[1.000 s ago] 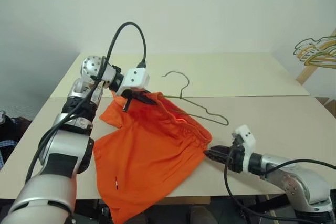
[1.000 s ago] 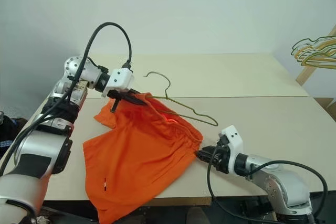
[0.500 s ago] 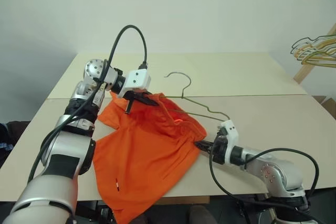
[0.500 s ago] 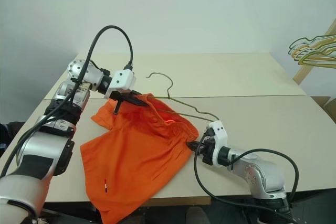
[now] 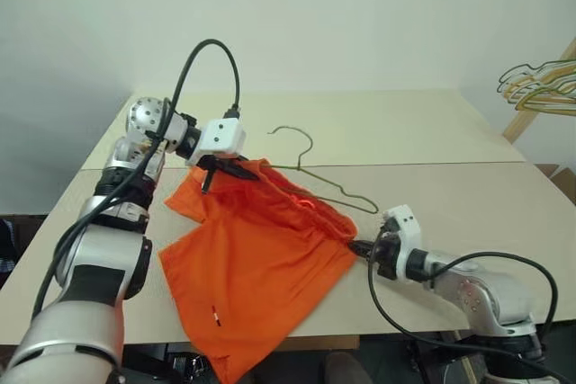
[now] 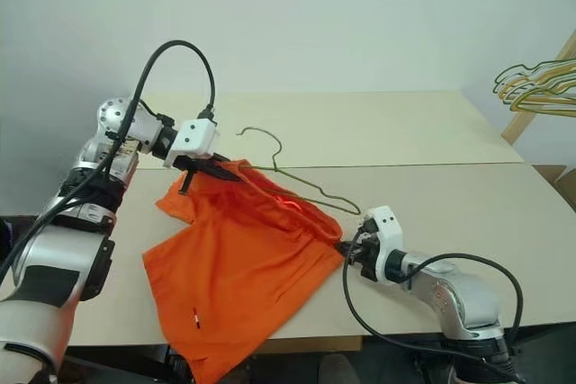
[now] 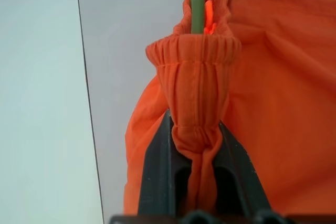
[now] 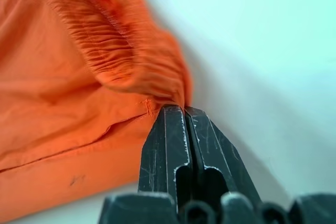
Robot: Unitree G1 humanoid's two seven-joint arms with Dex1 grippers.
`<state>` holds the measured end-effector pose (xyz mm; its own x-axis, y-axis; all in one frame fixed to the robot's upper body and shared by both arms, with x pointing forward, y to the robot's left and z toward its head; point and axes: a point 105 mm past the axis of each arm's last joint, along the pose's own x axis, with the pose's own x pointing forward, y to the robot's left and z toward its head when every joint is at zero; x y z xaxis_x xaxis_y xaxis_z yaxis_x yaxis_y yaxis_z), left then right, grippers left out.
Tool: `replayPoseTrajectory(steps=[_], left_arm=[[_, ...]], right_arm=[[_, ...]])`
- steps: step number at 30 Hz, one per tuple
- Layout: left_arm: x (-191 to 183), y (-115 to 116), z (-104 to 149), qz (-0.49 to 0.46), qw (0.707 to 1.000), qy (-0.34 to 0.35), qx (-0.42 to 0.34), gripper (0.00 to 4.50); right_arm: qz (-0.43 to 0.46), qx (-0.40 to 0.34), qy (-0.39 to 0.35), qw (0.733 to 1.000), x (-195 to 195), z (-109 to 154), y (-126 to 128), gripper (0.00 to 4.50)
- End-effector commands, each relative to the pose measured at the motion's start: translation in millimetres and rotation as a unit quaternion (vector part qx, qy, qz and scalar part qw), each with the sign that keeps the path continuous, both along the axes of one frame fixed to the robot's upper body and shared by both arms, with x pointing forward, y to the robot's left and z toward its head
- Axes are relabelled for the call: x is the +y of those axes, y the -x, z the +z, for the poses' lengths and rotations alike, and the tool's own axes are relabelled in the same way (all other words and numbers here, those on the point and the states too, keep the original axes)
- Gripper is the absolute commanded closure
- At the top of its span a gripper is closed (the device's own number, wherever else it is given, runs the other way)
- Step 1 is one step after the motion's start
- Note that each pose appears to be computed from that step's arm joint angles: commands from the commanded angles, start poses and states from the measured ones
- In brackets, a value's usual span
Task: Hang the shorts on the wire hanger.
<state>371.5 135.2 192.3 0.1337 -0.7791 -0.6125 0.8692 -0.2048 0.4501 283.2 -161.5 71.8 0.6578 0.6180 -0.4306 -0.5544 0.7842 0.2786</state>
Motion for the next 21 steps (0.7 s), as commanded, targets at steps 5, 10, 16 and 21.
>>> replayPoseTrajectory(steps=[5, 10, 16, 21], left_arm=[[17, -5, 16, 0.02, 0.999, 0.003, -0.03, 4.5], [19, -5, 19, 0.021, 0.999, 0.027, -0.027, 4.5], [22, -1, 25, 0.019, 0.998, 0.056, -0.03, 4.5], [32, 2, 13, 0.014, 0.999, 0.017, -0.036, 4.5]], right_arm=[[-0.01, -0.052, 0.039, 0.998, -30, 27, -7, 4.47], [-0.021, -0.049, 0.046, 0.998, -38, 27, -13, 4.47], [-0.027, -0.032, 0.053, 0.998, -42, 18, -19, 4.47], [-0.024, -0.035, 0.051, 0.998, -39, 19, -23, 4.47]])
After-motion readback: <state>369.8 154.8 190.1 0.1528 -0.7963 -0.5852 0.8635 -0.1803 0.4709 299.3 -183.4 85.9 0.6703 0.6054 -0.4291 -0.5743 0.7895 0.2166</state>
